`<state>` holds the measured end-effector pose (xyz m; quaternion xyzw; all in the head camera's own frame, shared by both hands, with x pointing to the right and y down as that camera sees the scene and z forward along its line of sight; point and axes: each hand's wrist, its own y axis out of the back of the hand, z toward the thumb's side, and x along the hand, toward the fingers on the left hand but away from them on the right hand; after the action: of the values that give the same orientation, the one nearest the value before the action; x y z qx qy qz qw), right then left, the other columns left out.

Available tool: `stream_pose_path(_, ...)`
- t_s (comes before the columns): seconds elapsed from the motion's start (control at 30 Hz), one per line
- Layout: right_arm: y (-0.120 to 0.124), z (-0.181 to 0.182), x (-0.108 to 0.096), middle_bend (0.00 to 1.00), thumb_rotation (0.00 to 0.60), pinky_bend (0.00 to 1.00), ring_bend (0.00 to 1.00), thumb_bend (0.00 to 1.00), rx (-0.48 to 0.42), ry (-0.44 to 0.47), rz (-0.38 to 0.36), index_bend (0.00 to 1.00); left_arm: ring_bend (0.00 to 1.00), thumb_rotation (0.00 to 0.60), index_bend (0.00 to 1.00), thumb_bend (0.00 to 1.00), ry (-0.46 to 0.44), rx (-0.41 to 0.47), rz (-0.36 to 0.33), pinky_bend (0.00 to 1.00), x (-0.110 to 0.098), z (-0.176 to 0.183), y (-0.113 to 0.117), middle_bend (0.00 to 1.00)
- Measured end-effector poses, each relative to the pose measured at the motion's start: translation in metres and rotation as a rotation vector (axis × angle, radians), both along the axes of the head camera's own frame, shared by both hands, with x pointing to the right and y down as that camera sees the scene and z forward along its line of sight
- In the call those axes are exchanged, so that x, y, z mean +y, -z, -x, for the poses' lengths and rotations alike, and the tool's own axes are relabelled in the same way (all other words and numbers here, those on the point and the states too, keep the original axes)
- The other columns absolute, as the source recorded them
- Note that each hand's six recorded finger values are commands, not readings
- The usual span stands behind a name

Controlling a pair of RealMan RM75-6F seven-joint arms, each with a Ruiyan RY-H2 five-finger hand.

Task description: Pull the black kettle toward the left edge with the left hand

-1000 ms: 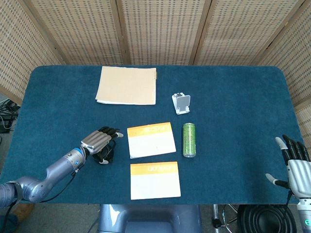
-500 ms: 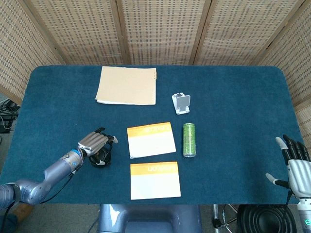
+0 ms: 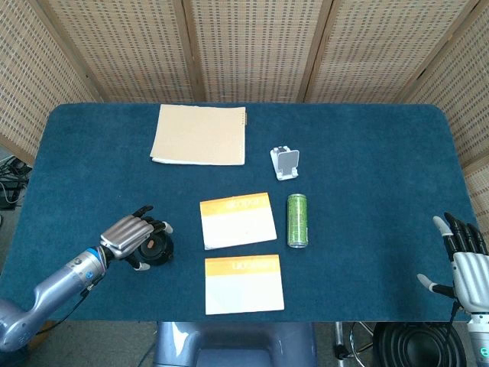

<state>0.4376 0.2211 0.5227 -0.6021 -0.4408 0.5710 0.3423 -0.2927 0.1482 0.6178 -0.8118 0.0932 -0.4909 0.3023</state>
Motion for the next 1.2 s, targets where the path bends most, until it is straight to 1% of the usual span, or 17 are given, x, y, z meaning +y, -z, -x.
stream_pose_path(0.13, 0.000, 0.002, 0.001, 0.00, 0.600, 0.00, 0.00, 0.00, -0.002, 0.005, 0.002, 0.00, 0.28, 0.600, 0.23, 0.00, -0.024, 0.014, -0.006, 0.00, 0.019, 0.012, 0.013, 0.31)
stream_pose_path(0.27, 0.000, 0.003, 0.001, 0.00, 0.600, 0.00, 0.00, 0.00, -0.002, 0.009, 0.002, 0.00, 0.28, 0.600, 0.23, 0.00, -0.023, 0.039, -0.013, 0.00, 0.034, 0.023, 0.024, 0.31)
stream_pose_path(0.43, 0.000, 0.004, 0.002, 0.00, 0.600, 0.00, 0.00, 0.00, -0.002, 0.011, 0.003, 0.00, 0.28, 0.600, 0.23, 0.00, 0.006, 0.058, -0.020, 0.00, 0.040, 0.032, 0.029, 0.31)
stream_pose_path(0.63, 0.000, 0.004, 0.002, 0.00, 0.600, 0.00, 0.00, 0.00, 0.000, 0.010, 0.005, 0.00, 0.28, 0.600, 0.26, 0.00, -0.003, 0.052, -0.009, 0.00, 0.046, 0.039, 0.022, 0.31)
stream_pose_path(0.8, -0.001, 0.003, 0.002, 0.00, 0.600, 0.00, 0.00, 0.00, 0.000, 0.010, 0.006, 0.00, 0.28, 0.600, 0.28, 0.00, -0.039, 0.026, -0.005, 0.00, 0.053, 0.041, 0.013, 0.31)
stream_pose_path(0.97, -0.001, 0.003, 0.002, 0.00, 0.600, 0.00, 0.00, 0.00, 0.000, 0.008, 0.006, 0.00, 0.28, 0.600, 0.29, 0.00, -0.082, -0.001, -0.022, 0.00, 0.060, 0.040, -0.002, 0.31)
stream_pose_path(1.07, -0.001, 0.003, 0.002, 0.00, 0.600, 0.00, 0.00, 0.00, 0.002, 0.008, 0.007, 0.00, 0.28, 0.600, 0.30, 0.00, -0.082, -0.017, -0.017, 0.00, 0.064, 0.043, -0.009, 0.31)
stream_pose_path(1.2, -0.002, 0.003, 0.001, 0.00, 0.600, 0.00, 0.00, 0.00, 0.002, 0.007, 0.009, 0.00, 0.28, 0.600, 0.30, 0.00, -0.074, -0.021, -0.013, 0.00, 0.065, 0.046, -0.012, 0.31)
